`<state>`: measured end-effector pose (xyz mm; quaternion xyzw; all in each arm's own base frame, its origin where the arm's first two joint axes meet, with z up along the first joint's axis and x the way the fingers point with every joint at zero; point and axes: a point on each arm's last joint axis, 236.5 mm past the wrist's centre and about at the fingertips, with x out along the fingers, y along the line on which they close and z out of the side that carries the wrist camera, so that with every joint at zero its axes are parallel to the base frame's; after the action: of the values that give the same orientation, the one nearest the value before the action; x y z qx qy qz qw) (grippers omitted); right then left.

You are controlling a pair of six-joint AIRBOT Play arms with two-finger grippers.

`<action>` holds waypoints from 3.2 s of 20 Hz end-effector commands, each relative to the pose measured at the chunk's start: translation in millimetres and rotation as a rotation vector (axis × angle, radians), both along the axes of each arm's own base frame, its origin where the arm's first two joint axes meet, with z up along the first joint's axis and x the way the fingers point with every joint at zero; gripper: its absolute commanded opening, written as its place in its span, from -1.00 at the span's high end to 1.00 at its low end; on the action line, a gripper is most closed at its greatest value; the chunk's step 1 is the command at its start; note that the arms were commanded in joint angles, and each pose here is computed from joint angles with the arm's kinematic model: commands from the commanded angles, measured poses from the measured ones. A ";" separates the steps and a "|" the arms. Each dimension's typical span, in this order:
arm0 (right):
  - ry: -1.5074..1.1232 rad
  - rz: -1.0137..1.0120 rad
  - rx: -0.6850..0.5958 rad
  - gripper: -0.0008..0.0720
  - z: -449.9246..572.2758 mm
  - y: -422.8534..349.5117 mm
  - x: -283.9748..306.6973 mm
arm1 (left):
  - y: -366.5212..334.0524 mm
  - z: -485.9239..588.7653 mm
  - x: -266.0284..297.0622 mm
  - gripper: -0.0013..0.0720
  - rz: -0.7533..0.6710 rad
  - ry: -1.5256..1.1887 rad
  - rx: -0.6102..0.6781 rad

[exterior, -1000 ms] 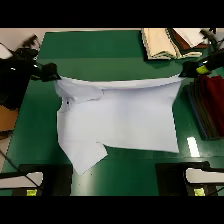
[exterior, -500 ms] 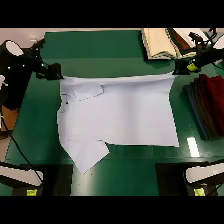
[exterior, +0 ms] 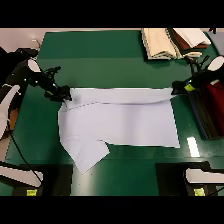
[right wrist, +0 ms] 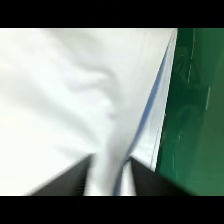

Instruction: Fold the shirts.

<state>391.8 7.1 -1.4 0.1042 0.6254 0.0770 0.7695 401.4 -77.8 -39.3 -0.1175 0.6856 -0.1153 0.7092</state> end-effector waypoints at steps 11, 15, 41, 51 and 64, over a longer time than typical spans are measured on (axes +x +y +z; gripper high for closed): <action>-0.250 -0.030 0.058 -0.28 86.5 15.0 -49.7 | 33.2 -10.9 -201.9 -0.51 0.081 0.065 0.147; -0.263 -0.036 0.056 -0.26 86.0 15.3 -53.7 | 14.0 -42.6 -242.6 -0.51 0.149 0.157 0.066; 0.513 -0.359 0.304 -0.41 -96.7 -5.8 -256.8 | -38.1 5.8 -196.4 0.89 0.069 -0.024 -0.180; 0.270 -0.102 0.146 0.92 -61.6 16.5 -220.3 | -20.8 17.3 -218.7 0.90 0.028 -0.037 -0.096; 0.006 -0.026 -0.037 0.93 16.4 -17.6 -136.2 | -4.2 67.9 -143.8 0.89 0.055 -0.306 -0.029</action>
<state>219.3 -7.3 4.3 0.1173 0.6487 0.0524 0.7501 203.0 -94.7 17.0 -0.1404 0.6167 -0.1461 0.7606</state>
